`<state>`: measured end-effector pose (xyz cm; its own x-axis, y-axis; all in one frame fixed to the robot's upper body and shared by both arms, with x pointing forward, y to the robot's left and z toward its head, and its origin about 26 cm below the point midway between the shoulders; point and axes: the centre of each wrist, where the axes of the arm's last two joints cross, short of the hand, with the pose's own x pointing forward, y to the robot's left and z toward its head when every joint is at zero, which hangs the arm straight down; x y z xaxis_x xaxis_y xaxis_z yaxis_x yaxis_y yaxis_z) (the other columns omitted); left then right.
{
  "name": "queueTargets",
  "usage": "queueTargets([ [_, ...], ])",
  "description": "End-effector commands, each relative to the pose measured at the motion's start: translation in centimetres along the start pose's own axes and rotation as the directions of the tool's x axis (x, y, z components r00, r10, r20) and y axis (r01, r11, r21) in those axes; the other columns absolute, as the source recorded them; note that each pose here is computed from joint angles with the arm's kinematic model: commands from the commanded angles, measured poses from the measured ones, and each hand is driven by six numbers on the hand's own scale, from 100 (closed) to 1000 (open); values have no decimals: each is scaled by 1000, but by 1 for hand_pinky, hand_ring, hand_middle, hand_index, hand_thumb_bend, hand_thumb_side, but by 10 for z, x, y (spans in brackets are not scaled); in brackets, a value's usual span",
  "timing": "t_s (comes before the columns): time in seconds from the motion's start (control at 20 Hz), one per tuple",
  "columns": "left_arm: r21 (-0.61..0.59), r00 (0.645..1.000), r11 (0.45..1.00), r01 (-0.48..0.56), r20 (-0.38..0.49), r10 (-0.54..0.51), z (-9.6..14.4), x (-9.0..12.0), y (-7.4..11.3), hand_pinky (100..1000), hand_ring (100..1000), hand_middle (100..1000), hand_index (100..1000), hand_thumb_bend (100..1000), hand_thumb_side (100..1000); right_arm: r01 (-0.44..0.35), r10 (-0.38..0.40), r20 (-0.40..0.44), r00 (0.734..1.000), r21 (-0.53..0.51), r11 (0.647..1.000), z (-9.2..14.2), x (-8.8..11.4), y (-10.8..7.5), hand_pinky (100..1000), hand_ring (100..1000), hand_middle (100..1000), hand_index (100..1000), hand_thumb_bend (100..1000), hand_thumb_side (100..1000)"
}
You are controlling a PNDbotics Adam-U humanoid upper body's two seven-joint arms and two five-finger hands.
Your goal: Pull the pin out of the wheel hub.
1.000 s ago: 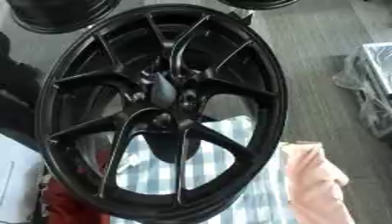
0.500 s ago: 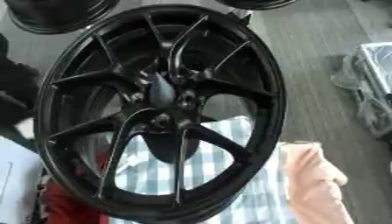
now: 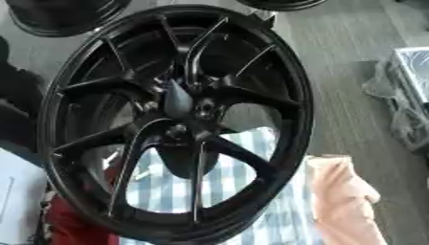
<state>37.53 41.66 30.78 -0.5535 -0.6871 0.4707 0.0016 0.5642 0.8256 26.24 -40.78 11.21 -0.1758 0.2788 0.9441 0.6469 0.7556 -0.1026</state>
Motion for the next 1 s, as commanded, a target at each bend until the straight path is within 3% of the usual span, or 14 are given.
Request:
queueTargets([
  [0.05,130,974,967,-220,83,210,-9,20,-7,774,684,604,764,100,607,5,-5,28,1000,6,1000,-3,8,-1,743,636,631,810,100,533],
  [0.25,138,904,899,-415,173,391,-17,40,-36,769,673,593,757,100,627,15,-15,28,999,7,1000,-3,9,0,743,636,631,810,100,533],
  [0.45,120,800,801,-587,243,549,-21,49,-66,769,672,593,754,100,649,21,-22,26,999,7,1000,-3,8,1,743,636,631,810,100,533],
  [0.6,101,710,710,-696,244,661,-25,49,-93,774,681,611,765,126,694,28,-28,26,999,5,1000,-3,8,2,743,637,631,811,100,532],
  [0.8,60,614,621,-782,246,750,-29,49,-123,787,703,641,788,214,716,40,-40,24,999,-6,999,-2,7,3,744,638,633,812,100,535],
  [1.0,42,569,577,-816,237,788,-32,45,-144,792,722,669,804,258,740,56,-56,20,998,-21,998,-3,5,3,745,641,637,815,100,539],
])
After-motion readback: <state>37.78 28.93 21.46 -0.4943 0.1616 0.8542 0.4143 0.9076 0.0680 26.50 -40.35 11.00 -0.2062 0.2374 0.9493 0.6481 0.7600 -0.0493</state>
